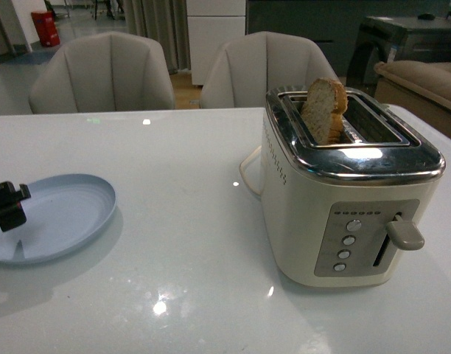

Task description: Left arm holds plate, right arm toasts bread

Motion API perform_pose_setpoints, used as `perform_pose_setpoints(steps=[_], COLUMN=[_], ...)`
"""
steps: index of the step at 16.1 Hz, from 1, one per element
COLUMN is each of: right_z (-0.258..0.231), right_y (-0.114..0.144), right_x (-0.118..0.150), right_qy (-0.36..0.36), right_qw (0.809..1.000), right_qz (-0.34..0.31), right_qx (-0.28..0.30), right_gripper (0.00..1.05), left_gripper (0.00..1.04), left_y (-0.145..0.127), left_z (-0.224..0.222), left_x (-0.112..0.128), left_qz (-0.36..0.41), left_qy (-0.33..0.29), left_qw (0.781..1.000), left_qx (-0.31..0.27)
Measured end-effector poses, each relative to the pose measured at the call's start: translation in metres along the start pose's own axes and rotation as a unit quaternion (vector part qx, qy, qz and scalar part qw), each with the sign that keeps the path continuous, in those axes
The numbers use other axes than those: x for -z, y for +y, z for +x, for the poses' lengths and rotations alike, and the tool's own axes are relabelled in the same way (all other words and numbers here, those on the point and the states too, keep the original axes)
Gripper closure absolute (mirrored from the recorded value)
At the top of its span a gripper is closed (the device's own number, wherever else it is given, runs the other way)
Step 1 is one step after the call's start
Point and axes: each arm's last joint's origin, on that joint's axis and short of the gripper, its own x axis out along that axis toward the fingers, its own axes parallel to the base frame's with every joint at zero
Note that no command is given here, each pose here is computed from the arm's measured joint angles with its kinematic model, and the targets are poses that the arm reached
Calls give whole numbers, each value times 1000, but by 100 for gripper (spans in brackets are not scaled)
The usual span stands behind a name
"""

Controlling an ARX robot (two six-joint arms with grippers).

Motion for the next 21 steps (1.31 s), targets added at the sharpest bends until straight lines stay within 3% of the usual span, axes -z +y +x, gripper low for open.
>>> perform_pose_setpoints(steps=[3, 7, 9, 12, 15, 16, 17, 21], right_z=[0, 0, 0, 0, 0, 0, 0, 0], right_y=[0, 0, 0, 0, 0, 0, 0, 0], right_x=[0, 0, 0, 0, 0, 0, 0, 0], right_qy=[0, 0, 0, 0, 0, 0, 0, 0], right_qw=[1000, 1000, 1000, 1000, 1000, 1000, 1000, 1000], right_qz=[0, 0, 0, 0, 0, 0, 0, 0], right_qx=[0, 0, 0, 0, 0, 0, 0, 0], right_gripper=[6, 6, 6, 6, 6, 6, 6, 6], left_gripper=[5, 7, 7, 7, 7, 11, 23, 74], left_y=[-6, -22, -27, -29, -31, -30, -25, -8], left_z=[-22, -88, -143, -215, -254, -257, -258, -242], left_x=[-22, -68, -96, -117, -115, -112, -96, -9], left_qz=[-3, 1, 12, 44, 97, 112, 131, 147], left_qy=[-32, -127, -222, -320, -351, -364, -378, -357], left_qw=[999, 988, 969, 937, 920, 911, 895, 899], left_qx=[23, 84, 105, 128, 142, 159, 196, 206])
